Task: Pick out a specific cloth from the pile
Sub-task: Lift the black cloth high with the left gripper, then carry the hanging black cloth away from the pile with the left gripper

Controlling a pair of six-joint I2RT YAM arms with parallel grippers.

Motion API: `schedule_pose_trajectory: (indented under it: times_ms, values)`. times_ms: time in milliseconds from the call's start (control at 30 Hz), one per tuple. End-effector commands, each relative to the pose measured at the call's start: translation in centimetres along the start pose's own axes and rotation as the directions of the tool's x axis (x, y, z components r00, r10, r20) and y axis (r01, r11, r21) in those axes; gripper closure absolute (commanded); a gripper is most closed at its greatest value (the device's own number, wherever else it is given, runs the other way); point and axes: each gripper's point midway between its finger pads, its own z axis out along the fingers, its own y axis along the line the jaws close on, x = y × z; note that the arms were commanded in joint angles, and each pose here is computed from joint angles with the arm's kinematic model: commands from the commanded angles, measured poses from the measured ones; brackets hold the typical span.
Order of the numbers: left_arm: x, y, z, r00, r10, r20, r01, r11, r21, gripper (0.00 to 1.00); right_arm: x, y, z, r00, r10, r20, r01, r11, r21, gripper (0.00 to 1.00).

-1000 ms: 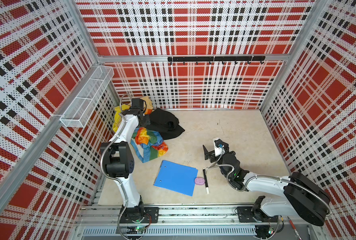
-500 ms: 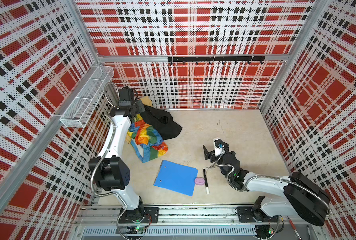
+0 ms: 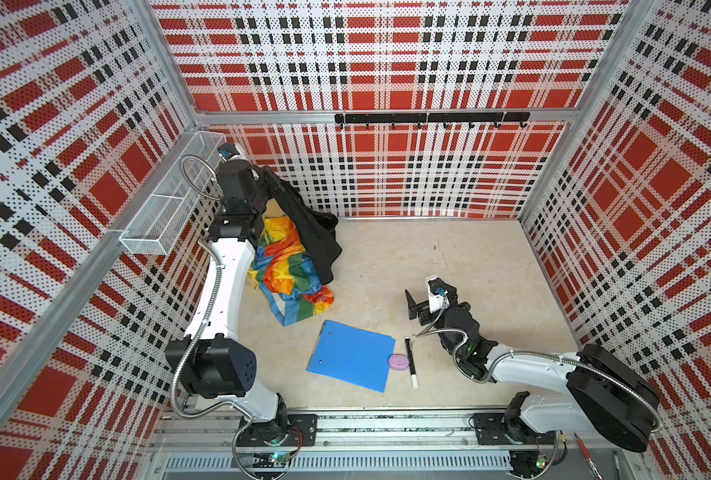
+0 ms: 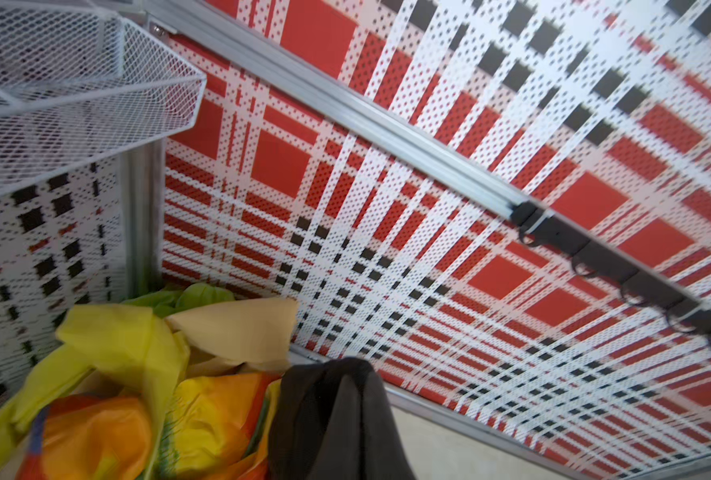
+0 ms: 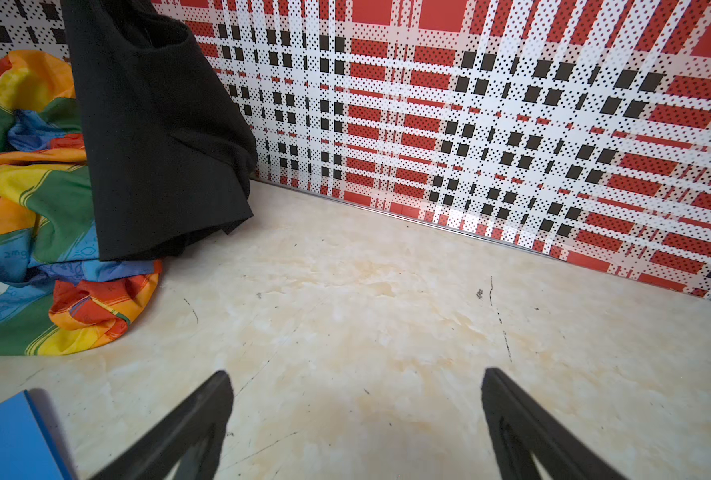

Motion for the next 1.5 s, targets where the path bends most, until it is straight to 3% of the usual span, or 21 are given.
schedule_pose_trajectory:
  times_ms: [0, 200, 433, 667, 833, 967, 1467]
  values:
    - [-6.1, -5.2, -1.9, 0.978, -0.090, 0.190, 0.051, 0.979, 0.200, 1.00, -1.9, -0.2, 0.0, 0.998, 0.021, 0.052, -0.021, 1.000, 0.010, 0.00]
    - [-7.9, -8.0, -2.1, 0.953, -0.091, 0.288, 0.029, 0.977, 0.212, 1.00, -2.0, -0.3, -0.1, 0.998, 0.015, 0.053, -0.016, 1.000, 0.018, 0.00]
    - [-10.3, -8.7, -3.0, 0.886, -0.262, 0.382, 0.145, 0.940, 0.308, 1.00, -2.0, -0.4, -0.1, 0.998, 0.011, 0.056, -0.012, 1.000, 0.020, 0.00]
    - [-11.5, -10.7, -2.6, 0.832, -0.429, 0.351, 0.226, 0.841, 0.492, 1.00, -2.0, -0.5, -0.2, 0.998, 0.006, 0.057, -0.007, 1.000, 0.027, 0.00]
    - [-12.4, -12.9, -3.4, 0.808, -0.475, 0.348, 0.215, 0.789, 0.576, 1.00, -2.1, -0.6, -0.2, 0.998, 0.006, 0.062, -0.008, 1.000, 0.030, 0.00]
    - [-13.1, -14.6, -4.0, 0.784, -0.546, 0.294, 0.230, 0.696, 0.681, 1.00, -2.1, -0.6, -0.2, 0.998, 0.004, 0.062, -0.006, 1.000, 0.031, 0.00]
    - [-15.5, -20.2, -7.2, 0.806, -0.542, 0.237, 0.137, 0.561, 0.817, 1.00, -2.2, -0.6, -0.4, 0.997, 0.007, 0.072, -0.008, 1.000, 0.022, 0.00]
